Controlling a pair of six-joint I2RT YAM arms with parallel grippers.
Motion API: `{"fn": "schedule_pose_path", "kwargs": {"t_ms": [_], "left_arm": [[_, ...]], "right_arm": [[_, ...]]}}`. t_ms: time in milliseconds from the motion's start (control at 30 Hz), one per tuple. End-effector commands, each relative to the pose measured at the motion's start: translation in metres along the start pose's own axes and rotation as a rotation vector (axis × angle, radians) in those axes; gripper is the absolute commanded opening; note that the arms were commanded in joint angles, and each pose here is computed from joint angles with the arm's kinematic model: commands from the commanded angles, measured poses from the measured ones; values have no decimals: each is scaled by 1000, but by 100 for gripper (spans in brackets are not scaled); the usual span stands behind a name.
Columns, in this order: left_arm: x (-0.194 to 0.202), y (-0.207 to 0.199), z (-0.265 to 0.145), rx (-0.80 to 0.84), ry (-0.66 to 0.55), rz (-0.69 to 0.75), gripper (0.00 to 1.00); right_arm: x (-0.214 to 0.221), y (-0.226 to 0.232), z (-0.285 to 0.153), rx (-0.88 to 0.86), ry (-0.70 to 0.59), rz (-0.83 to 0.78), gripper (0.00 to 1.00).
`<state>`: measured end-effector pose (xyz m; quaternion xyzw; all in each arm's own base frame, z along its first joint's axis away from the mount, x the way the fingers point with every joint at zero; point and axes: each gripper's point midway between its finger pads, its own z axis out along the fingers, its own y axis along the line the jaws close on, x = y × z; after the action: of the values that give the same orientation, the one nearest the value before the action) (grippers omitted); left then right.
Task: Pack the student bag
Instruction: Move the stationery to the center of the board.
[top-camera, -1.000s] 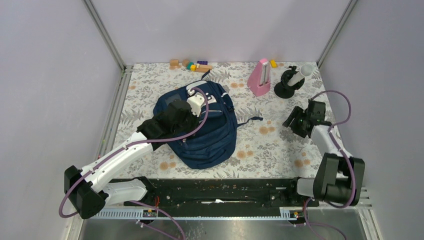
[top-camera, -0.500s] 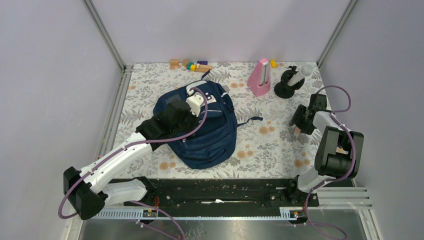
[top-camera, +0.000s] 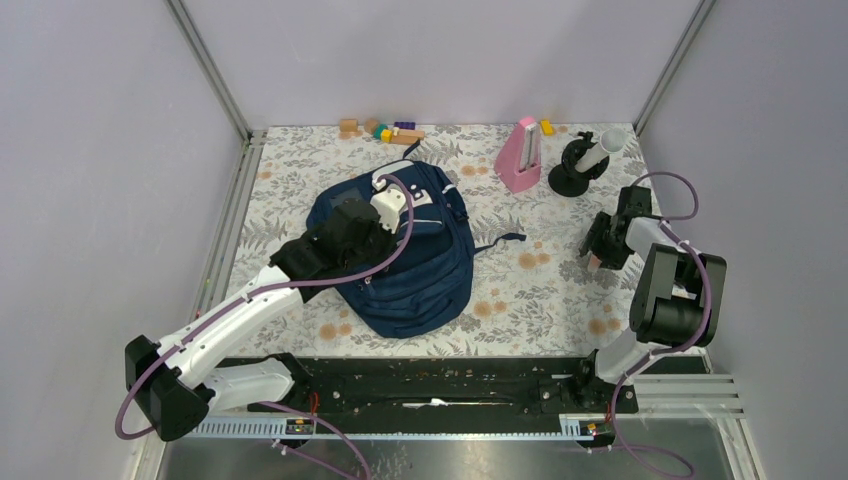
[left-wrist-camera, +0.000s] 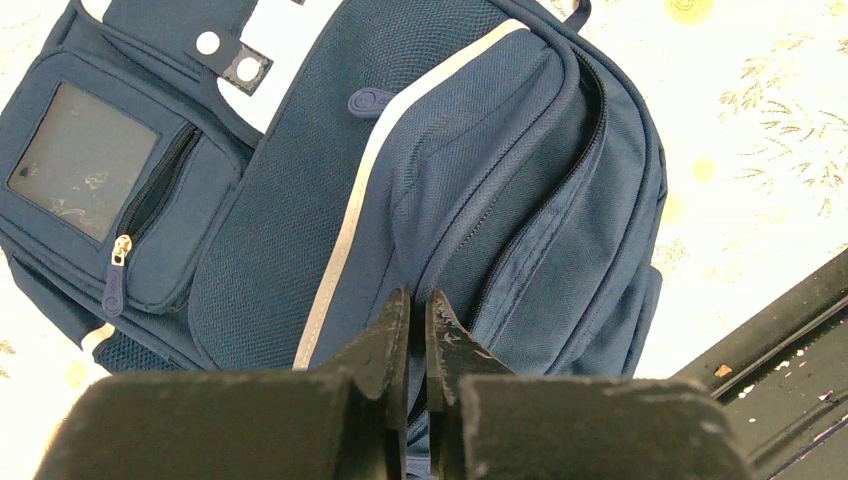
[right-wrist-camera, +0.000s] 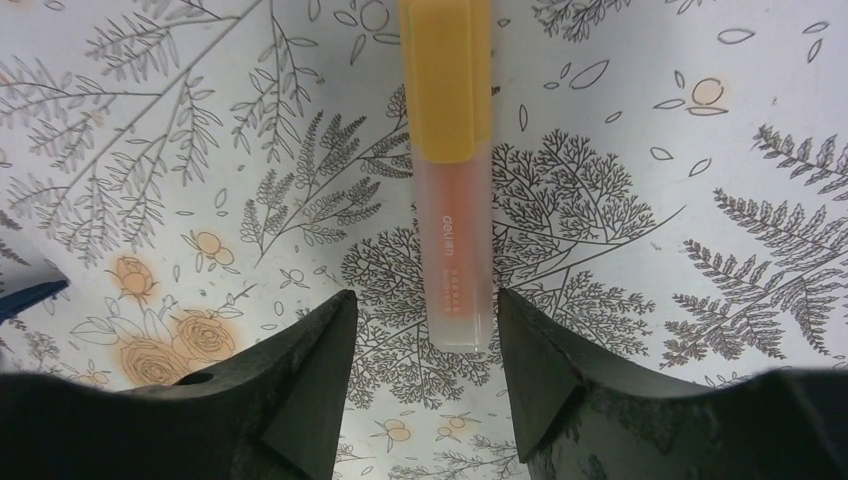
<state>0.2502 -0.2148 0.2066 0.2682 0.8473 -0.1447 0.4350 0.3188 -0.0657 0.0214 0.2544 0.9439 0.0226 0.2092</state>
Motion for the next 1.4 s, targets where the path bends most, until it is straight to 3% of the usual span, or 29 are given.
{"fn": "schedule_pose_path", "kwargs": {"t_ms": [0, 167, 400, 1167, 1367], "left_arm": [[-43, -4, -19, 23, -152, -20, 0], [-44, -3, -21, 20, -157, -22, 0], [-45, -3, -23, 18, -165, -22, 0], [-48, 1, -28, 2, -183, -19, 0], [-50, 2, -31, -3, -192, -19, 0]], "right_arm": [[-1, -2, -1, 13, 38, -15, 60], [3, 0, -2, 2, 58, -22, 59], [5, -2, -3, 14, 83, -43, 51], [9, -9, -3, 139, 149, -163, 45], [11, -7, -4, 133, 156, -174, 28]]}}
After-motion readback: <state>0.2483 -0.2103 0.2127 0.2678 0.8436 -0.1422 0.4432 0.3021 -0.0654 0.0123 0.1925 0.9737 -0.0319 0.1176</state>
